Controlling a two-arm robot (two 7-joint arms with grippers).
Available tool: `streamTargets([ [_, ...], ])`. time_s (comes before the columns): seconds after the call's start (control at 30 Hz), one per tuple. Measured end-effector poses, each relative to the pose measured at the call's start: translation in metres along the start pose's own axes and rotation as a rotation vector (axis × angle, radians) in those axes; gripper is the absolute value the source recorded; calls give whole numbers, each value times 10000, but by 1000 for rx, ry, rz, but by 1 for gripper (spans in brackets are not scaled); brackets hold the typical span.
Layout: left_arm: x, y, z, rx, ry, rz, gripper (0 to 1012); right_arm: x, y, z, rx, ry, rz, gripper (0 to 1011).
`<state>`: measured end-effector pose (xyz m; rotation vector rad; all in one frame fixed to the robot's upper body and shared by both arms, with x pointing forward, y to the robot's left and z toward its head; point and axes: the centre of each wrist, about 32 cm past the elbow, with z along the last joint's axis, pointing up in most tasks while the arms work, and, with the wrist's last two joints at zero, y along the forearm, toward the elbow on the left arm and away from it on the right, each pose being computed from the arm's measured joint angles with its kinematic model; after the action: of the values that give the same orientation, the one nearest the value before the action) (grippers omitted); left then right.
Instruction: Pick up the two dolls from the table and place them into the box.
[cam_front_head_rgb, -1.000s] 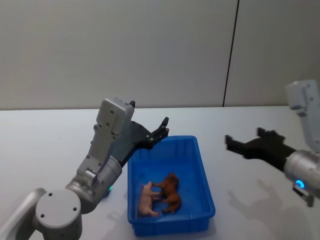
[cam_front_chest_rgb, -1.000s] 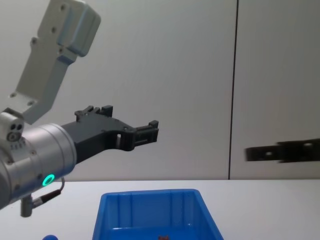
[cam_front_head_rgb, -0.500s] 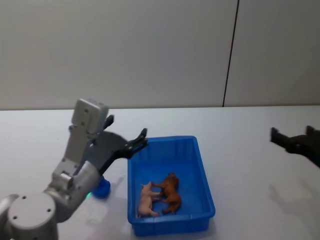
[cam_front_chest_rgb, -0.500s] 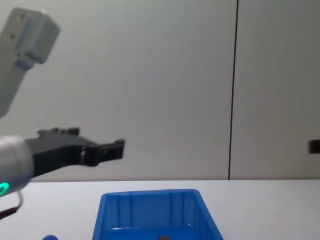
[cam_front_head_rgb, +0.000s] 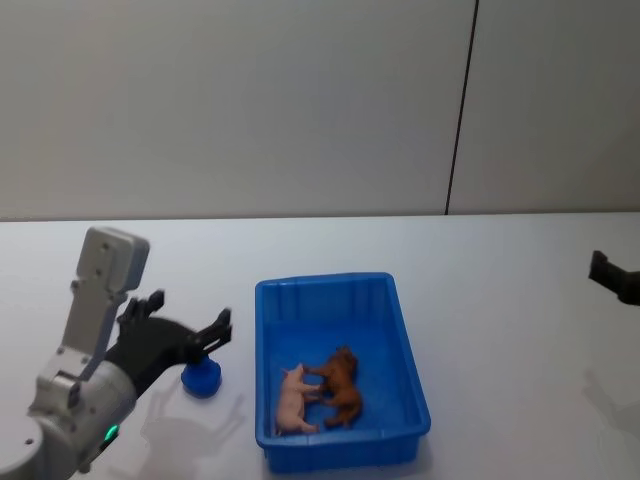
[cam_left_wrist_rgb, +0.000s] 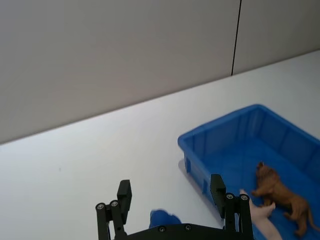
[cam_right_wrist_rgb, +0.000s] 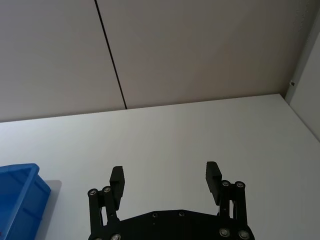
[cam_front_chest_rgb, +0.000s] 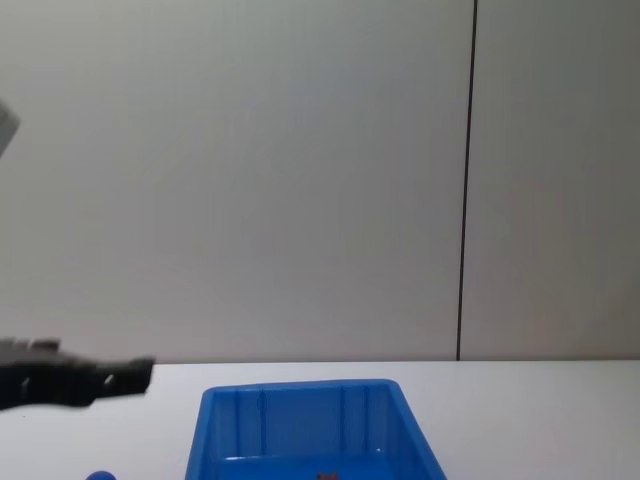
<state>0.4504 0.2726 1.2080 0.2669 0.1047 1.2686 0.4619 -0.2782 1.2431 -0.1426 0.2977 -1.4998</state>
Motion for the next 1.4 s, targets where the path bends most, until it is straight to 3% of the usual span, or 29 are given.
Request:
streamTargets([
  [0.2,101,61,-91,70,29,4,1001,31,-12,0,4,6,-15,1001],
  [0.5,240,37,-245,106,53,-32,1001,61,-24,-1,7,11,-31,1001],
  [0.87,401,-125,-433,110,77,-65,1001,76,-31,0,9,14,-39,1001],
  [1.4,541,-404,-605,132,85,-97,1001,84,-34,-2,9,15,-43,1001],
])
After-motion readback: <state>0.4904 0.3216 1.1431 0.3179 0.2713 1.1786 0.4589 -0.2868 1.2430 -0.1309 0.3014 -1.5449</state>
